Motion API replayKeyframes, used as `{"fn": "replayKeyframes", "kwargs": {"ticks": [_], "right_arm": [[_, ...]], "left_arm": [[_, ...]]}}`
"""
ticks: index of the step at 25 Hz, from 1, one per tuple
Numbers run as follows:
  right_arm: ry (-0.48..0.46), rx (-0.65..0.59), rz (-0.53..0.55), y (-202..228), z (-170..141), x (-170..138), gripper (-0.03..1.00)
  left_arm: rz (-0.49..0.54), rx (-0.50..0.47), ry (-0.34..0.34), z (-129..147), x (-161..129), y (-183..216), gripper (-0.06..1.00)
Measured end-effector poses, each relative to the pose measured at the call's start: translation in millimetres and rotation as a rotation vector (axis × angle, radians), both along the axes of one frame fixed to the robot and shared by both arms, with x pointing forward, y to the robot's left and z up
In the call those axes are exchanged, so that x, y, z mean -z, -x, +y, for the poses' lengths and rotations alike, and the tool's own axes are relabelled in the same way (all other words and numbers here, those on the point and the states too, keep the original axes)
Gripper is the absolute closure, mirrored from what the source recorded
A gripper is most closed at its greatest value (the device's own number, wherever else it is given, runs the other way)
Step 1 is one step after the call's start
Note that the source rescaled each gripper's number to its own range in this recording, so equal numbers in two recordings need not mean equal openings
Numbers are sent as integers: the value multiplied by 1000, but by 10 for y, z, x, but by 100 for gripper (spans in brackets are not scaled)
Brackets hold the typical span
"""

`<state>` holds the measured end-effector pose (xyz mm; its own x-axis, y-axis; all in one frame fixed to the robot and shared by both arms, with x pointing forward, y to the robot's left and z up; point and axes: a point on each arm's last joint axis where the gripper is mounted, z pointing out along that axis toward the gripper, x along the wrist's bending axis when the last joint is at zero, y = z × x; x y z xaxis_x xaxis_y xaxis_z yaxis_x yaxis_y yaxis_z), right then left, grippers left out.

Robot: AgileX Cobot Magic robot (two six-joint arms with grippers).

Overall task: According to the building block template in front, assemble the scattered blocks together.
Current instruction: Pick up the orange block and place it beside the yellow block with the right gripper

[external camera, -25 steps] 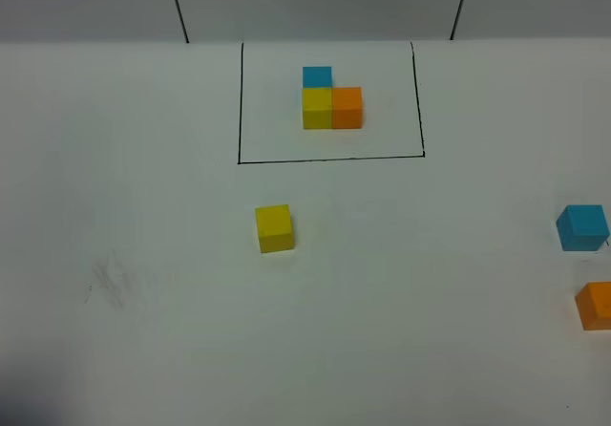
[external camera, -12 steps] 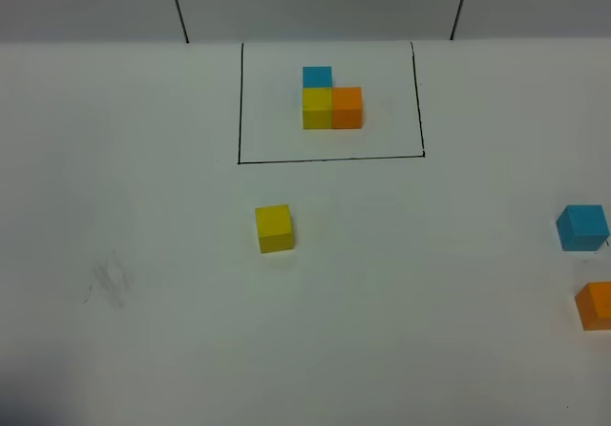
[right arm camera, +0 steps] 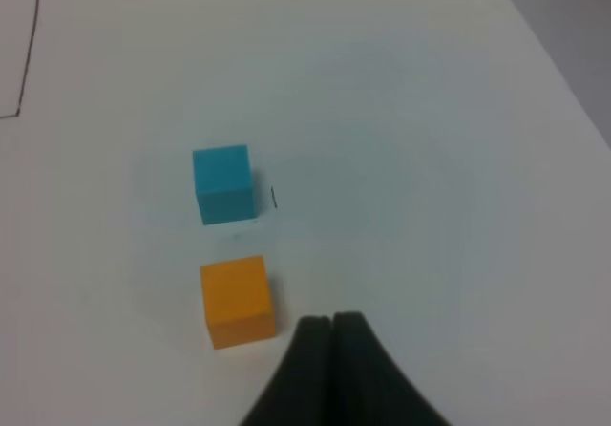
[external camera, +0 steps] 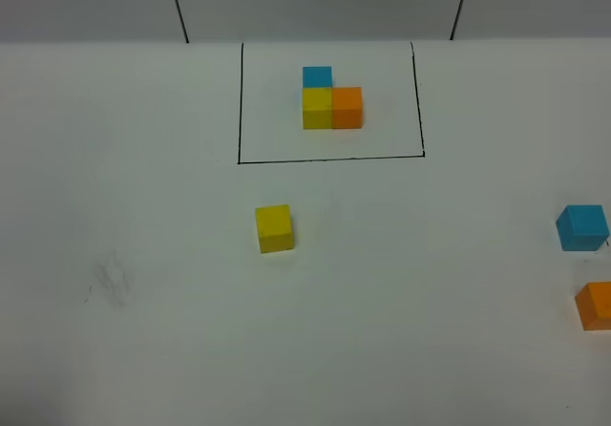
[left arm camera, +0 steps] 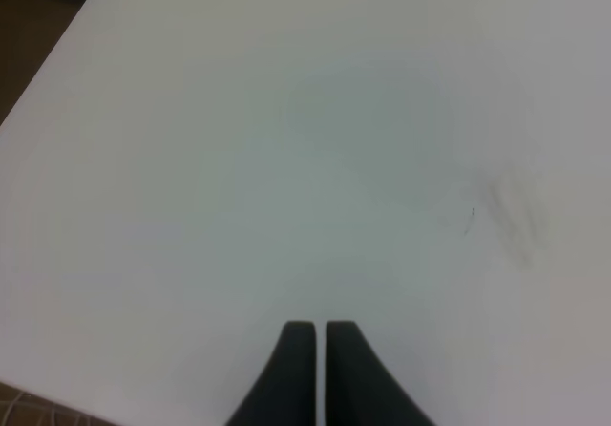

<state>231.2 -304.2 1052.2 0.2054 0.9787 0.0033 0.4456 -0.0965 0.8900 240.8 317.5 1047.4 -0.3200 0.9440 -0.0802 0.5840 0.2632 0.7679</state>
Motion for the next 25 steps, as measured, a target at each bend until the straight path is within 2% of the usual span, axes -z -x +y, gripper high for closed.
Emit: {"fn": "replayKeyframes", "kwargs": {"ticks": [7,25], "right_arm": [[0,0,0,0,0,0,97],[0,0,0,0,0,0,97]], "left_arm": [[-110,5,-9,-5,7,167,94],[-111,16,-18,-8,8,172,94]]}}
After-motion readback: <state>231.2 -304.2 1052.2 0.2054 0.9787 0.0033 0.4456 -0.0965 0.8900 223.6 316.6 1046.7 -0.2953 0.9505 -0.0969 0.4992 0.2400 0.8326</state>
